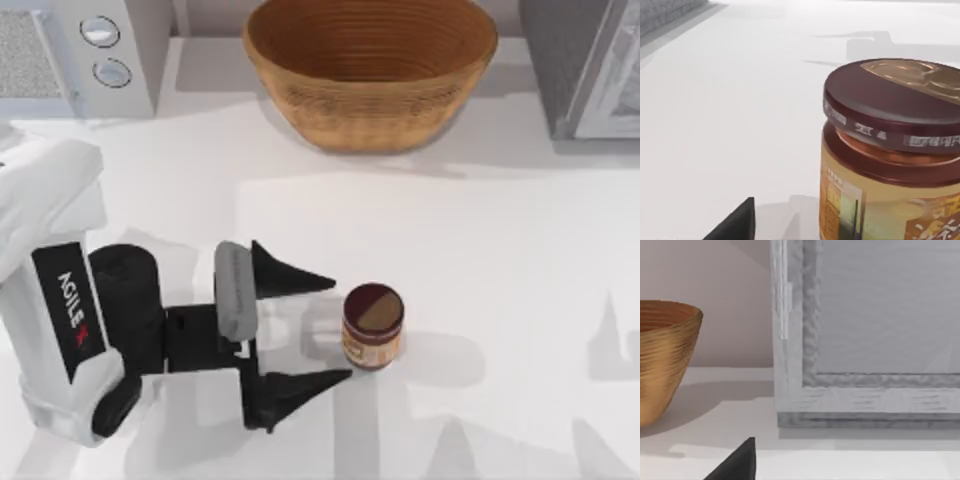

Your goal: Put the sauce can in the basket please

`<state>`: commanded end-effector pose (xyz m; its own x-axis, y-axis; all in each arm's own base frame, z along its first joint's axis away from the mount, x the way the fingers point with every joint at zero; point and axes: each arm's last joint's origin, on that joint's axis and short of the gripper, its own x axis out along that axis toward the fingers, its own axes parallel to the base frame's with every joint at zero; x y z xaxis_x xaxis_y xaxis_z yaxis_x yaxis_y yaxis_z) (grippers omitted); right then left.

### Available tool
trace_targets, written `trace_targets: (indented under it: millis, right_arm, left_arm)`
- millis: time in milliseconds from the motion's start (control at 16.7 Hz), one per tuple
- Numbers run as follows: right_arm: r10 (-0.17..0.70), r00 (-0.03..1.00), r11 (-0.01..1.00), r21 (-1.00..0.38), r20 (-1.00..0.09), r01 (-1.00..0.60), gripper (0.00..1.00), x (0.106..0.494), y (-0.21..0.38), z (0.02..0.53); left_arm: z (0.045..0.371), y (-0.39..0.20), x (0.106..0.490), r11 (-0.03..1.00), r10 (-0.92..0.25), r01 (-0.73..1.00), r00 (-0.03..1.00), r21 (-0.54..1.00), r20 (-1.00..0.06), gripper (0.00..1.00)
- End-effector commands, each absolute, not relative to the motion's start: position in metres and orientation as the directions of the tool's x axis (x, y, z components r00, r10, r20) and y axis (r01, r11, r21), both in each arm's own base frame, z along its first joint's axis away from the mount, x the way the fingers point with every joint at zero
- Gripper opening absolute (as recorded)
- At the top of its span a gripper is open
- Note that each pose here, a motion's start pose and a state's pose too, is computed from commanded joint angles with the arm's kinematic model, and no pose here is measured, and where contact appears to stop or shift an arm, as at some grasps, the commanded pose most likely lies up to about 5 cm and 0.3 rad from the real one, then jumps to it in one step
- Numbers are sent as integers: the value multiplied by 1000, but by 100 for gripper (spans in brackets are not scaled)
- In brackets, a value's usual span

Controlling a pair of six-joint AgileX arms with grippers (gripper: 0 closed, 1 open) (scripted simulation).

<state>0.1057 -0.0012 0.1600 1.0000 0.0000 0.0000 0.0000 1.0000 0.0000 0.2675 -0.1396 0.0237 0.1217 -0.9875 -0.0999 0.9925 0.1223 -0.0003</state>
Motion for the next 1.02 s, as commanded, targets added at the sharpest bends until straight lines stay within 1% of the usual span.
trace_targets:
  millis: [360, 660, 1020]
  right_arm:
    - [0, 1000, 1000, 0, 0, 0, 100, 106, -1, 160]
    - [0, 1000, 1000, 0, 0, 0, 100, 106, -1, 160]
    - [0, 1000, 1000, 0, 0, 0, 100, 106, -1, 160]
  left_arm:
    - [18, -191, 274, 122, -988, 993, 121, 0, -99, 100]
    - [17, -199, 273, 122, -988, 993, 121, 0, -99, 100]
    - [17, -199, 273, 122, -988, 993, 121, 0, -99, 55]
